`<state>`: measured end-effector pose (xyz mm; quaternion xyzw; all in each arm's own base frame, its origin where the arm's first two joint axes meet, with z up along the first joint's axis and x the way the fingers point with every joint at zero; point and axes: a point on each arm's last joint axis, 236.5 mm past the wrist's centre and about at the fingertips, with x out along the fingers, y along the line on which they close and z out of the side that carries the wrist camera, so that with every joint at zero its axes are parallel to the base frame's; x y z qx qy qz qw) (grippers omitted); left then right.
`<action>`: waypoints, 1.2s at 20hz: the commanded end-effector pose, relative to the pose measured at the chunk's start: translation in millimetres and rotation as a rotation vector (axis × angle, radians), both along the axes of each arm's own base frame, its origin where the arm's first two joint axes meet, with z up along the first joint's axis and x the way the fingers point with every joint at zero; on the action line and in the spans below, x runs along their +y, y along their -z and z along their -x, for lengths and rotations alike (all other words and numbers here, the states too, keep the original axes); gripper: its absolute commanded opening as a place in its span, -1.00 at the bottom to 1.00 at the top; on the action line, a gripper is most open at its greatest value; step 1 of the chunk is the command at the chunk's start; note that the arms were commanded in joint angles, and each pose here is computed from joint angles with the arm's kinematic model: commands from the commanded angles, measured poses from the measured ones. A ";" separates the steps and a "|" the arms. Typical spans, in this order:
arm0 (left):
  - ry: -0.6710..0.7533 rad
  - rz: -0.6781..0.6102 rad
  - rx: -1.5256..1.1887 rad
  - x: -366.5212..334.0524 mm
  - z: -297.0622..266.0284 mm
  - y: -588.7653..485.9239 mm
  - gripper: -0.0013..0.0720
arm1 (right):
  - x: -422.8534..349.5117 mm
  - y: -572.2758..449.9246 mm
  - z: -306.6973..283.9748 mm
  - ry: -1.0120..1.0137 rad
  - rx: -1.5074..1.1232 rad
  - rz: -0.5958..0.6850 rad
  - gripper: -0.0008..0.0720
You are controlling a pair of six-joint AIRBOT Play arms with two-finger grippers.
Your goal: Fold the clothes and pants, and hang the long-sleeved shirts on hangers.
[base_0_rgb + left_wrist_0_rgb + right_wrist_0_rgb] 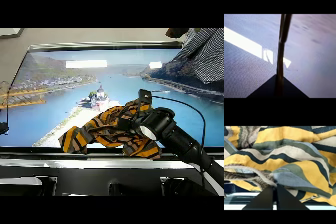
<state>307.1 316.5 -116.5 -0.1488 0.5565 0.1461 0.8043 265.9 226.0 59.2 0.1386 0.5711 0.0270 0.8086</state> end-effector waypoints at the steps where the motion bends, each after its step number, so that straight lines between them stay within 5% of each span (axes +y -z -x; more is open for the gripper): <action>1: 0.016 -0.009 -0.009 0.2 -6.9 -6.5 -0.91 | 0.3 0.3 0.4 0.001 0.002 -0.001 -0.91; 12: 0.019 -0.192 -0.341 20.4 -85.0 -163.7 -0.91 | -1.0 0.2 -0.5 0.001 -0.003 0.005 -0.91; 24: 0.192 -0.362 -0.632 -87.4 -117.4 -339.2 -0.92 | -12.1 5.3 8.1 0.008 0.038 0.053 -0.91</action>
